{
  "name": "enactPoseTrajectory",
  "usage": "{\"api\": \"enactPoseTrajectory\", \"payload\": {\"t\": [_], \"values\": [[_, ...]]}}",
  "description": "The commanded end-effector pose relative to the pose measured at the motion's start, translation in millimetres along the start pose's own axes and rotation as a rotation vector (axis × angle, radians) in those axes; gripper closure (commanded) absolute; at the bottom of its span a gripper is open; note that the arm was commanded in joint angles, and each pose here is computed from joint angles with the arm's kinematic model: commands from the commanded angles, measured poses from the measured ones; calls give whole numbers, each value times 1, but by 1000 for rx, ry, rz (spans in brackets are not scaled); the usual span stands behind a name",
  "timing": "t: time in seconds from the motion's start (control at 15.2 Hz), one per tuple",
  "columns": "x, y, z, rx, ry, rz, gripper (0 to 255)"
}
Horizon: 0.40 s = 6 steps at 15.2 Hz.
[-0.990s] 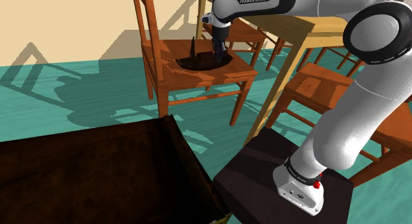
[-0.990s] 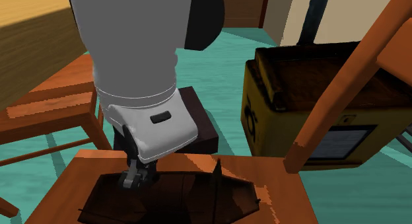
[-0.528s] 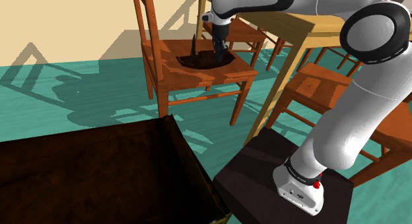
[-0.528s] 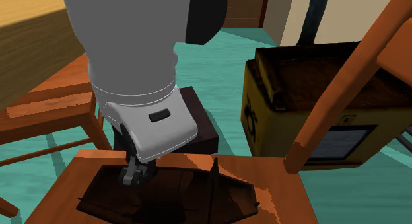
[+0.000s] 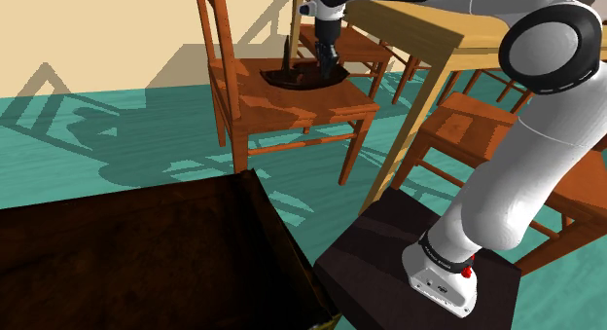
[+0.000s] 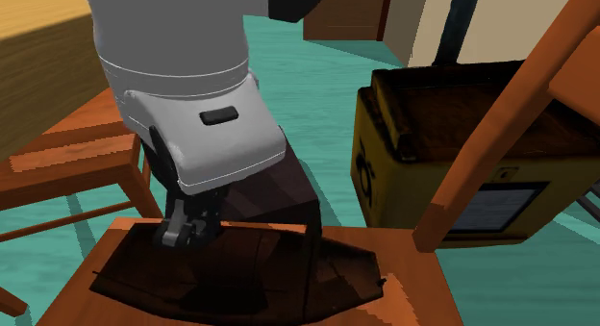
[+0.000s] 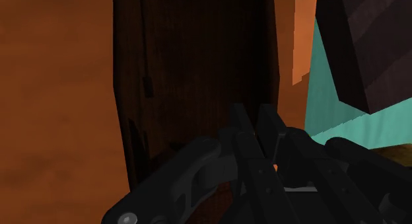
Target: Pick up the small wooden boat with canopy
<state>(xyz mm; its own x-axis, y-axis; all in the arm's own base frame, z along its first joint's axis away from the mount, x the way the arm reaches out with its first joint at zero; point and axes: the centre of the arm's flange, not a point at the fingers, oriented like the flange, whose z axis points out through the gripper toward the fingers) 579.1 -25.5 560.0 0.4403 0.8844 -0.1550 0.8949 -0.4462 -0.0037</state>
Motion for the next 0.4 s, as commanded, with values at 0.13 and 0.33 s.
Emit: {"api": "enactPoseTrajectory", "payload": {"t": [0.13,0.33], "values": [[-3,-1,-22,-1,1,0,255],[-4,-1,-28,-1,1,0,255]]}}
